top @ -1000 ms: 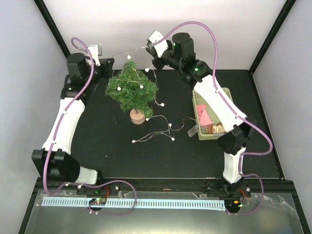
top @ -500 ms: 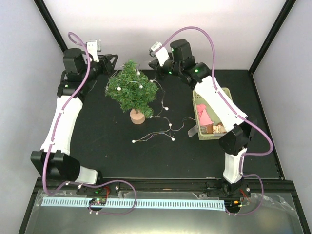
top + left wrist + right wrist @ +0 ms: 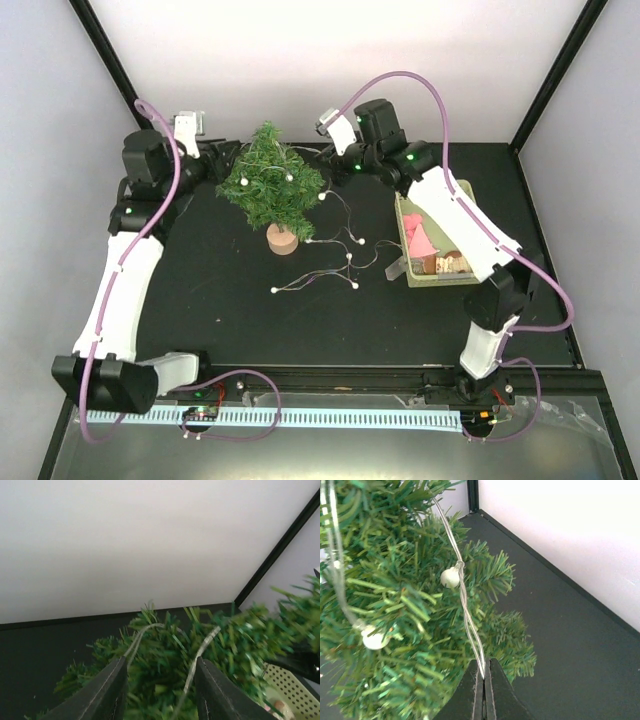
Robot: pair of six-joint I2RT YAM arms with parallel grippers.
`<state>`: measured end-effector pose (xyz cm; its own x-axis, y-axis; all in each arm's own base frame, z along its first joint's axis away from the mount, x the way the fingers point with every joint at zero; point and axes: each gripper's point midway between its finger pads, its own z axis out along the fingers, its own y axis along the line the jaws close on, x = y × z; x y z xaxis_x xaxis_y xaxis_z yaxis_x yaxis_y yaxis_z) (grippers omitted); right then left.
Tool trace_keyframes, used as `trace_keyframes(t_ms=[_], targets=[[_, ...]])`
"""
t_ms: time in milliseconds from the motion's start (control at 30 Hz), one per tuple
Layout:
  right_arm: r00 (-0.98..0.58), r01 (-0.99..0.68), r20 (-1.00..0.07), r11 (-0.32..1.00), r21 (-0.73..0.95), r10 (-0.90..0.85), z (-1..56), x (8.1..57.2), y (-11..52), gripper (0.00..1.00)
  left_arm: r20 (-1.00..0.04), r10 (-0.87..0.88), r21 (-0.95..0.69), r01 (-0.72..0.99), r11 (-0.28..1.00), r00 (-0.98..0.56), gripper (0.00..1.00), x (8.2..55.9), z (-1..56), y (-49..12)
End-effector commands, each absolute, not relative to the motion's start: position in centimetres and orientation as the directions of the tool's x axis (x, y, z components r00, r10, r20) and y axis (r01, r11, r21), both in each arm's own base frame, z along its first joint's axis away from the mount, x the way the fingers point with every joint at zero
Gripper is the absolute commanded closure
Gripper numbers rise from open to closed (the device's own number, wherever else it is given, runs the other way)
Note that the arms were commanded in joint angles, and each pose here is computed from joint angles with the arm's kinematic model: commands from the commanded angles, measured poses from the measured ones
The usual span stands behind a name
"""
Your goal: Decorate the small christmas tree
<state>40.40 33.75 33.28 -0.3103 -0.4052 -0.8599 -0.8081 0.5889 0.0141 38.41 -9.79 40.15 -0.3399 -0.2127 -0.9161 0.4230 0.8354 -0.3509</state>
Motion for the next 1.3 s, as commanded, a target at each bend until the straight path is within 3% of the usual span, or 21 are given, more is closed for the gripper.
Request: trace_keyframes(t_ms=[0,567,767,1033,1267], targets=[[-0.33,-0.813,-0.873,0.578,0.069,-0.36,35.1,38.1,32.9,0.99,-0.946,-0.18,-0.29,0.462,0.838,-0.269,0.61,35.3,41.5,-10.3],[-0.43,-0.832,-0.871,0.479,0.28,-0.239,33.1,33.3,35.1,0.93,-0.94,-0.119,-0.274,0.502,0.82,-0.319,0.57,29.9,36.3,-12.3],[-0.418,-0.84,-0.876,0.469,0.273,-0.239,32.1,32.9,35.7,0.79,-0.945,-0.108,-0.262,0.518,0.814,-0.309,0.54,28.7,35.8,-12.5],[-0.153,-0.886,-0.939,0.463,-0.007,-0.307,29.4,30.3,32.1,0.39,-0.959,-0.08,-0.22,0.539,0.813,-0.27,0.51,27.1,35.2,-12.4],[-0.25,-0.849,-0.937,0.52,0.091,-0.244,21.0,28.2,31.0,0.38,-0.966,-0.079,-0.206,0.544,0.813,-0.248,0.5,25.9,34.1,-12.2]])
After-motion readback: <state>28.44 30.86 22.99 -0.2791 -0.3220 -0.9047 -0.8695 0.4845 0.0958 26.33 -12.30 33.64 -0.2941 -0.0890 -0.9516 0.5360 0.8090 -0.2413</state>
